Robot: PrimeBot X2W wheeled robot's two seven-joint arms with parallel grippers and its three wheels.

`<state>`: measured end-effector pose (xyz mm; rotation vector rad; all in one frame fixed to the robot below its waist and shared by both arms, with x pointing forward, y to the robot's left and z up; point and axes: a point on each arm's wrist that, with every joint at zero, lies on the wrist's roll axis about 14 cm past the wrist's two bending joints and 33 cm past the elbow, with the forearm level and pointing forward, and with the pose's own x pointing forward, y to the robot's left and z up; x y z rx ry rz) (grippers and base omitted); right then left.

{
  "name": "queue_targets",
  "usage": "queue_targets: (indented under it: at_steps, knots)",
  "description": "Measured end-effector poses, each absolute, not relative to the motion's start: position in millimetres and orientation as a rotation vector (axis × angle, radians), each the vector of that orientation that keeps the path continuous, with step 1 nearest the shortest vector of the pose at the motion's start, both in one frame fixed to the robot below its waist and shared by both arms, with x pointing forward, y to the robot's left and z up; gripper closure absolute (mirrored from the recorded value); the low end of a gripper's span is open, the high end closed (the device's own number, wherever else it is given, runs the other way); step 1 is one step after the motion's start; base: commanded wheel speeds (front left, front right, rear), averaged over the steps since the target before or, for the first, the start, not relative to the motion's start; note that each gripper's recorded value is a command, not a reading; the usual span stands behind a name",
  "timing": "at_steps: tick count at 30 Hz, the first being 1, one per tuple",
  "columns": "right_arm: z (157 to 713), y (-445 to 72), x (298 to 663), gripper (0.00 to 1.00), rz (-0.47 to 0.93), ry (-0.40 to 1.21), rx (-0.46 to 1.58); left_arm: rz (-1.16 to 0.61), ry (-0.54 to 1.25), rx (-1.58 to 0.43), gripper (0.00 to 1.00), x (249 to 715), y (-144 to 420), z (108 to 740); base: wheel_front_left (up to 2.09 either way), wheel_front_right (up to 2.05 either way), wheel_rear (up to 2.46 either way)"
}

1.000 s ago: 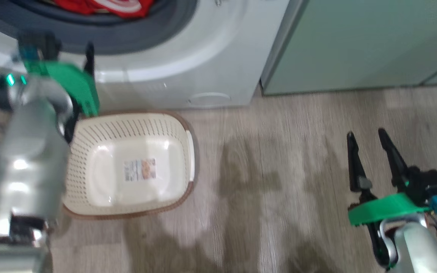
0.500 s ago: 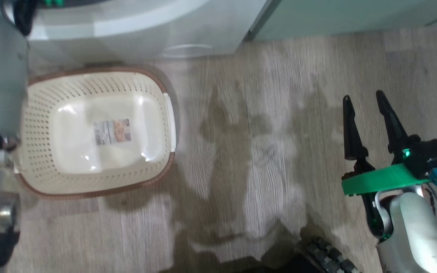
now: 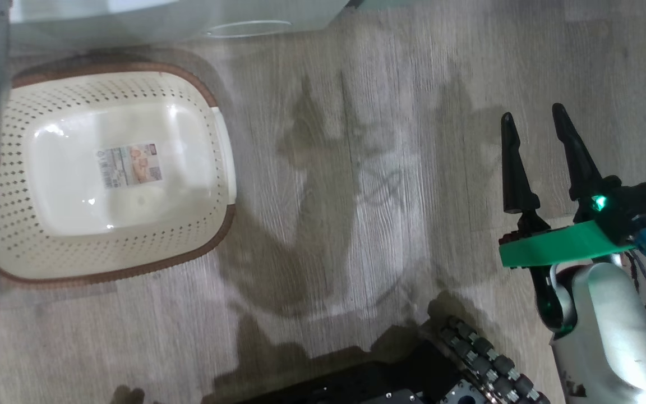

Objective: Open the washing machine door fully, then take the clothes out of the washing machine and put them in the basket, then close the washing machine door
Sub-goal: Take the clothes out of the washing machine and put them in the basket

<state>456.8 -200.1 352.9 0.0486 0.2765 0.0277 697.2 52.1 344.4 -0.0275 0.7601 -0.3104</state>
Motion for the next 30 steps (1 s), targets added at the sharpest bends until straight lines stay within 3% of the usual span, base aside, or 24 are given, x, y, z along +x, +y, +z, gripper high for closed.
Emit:
queue_targets:
  at_steps: [8,10,23,30]
  knots:
    - [346.1,-204.5,457.6,0.0,0.014,0.289,0.054,-0.304,0.827,-0.007,0.0,701.0,56.1,328.5,0.0,0.0,0.0]
    - [345.0,-204.7,457.9,0.0,0.013,0.291,0.055,-0.318,0.827,-0.001,1.0,700.1,54.1,327.8,0.0,0.0,0.0]
    - [368.6,-207.1,460.8,0.0,0.001,0.233,0.058,-0.345,0.687,-0.052,1.0,678.3,44.8,351.6,0.0,0.0,0.0]
    - [385.3,-205.0,430.9,0.0,-0.011,0.231,0.08,-0.345,0.512,-0.077,1.0,653.5,43.3,401.9,0.0,0.0,0.0]
